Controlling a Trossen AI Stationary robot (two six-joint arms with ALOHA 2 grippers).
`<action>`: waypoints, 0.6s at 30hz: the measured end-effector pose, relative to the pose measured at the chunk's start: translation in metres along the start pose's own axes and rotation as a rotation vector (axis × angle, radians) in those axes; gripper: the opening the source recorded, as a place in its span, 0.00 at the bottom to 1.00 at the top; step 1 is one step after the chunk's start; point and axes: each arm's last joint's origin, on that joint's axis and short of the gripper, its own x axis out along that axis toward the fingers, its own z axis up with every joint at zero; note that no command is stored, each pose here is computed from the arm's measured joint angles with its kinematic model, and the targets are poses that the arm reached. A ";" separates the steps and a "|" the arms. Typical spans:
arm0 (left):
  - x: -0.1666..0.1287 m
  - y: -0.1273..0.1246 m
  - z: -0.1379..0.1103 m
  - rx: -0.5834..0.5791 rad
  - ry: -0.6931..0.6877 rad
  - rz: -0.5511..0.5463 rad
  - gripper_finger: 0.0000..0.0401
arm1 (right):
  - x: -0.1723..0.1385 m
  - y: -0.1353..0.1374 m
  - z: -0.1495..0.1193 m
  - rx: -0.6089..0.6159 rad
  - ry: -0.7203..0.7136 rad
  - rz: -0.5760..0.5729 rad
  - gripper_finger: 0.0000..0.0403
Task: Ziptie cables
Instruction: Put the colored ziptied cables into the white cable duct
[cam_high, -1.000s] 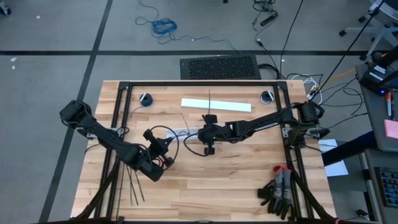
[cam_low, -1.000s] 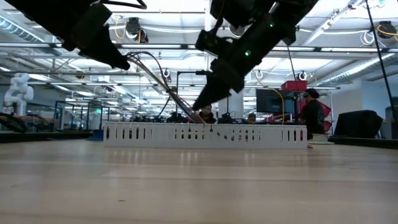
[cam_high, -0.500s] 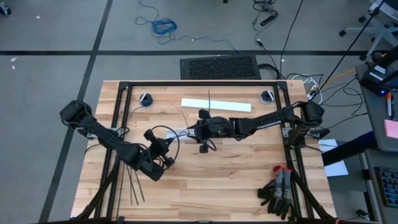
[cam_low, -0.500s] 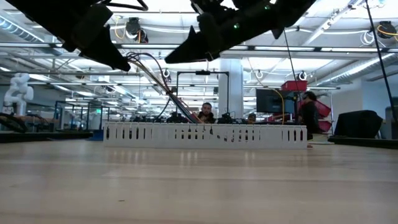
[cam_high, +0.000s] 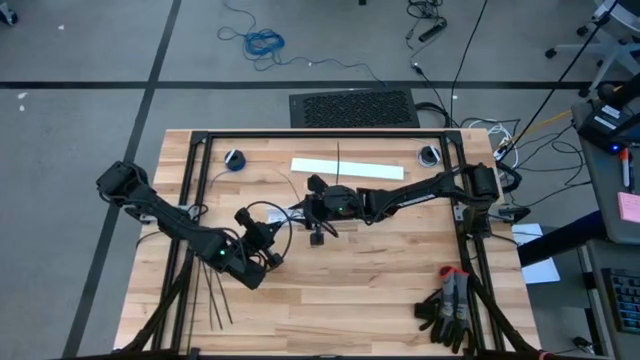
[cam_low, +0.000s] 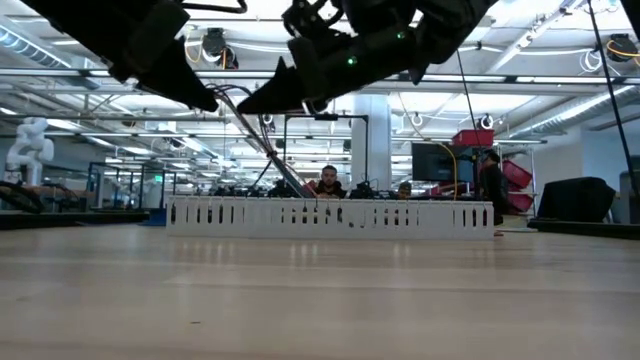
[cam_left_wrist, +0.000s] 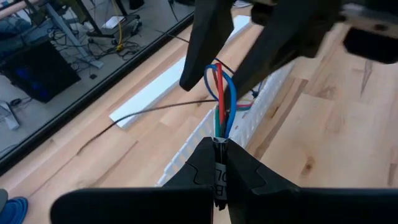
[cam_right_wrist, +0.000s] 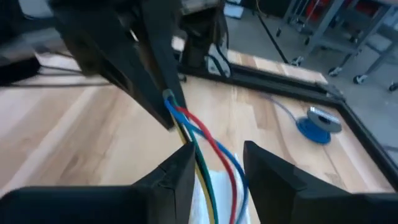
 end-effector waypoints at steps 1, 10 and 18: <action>0.000 0.000 0.000 0.001 0.002 -0.001 0.03 | 0.000 -0.001 -0.001 0.003 0.006 -0.001 0.28; 0.000 0.001 -0.001 0.015 0.000 0.009 0.03 | 0.000 -0.006 -0.009 -0.003 0.086 -0.002 0.01; -0.001 0.001 0.003 0.025 -0.019 0.023 0.03 | 0.000 -0.006 -0.012 -0.009 0.118 0.007 0.01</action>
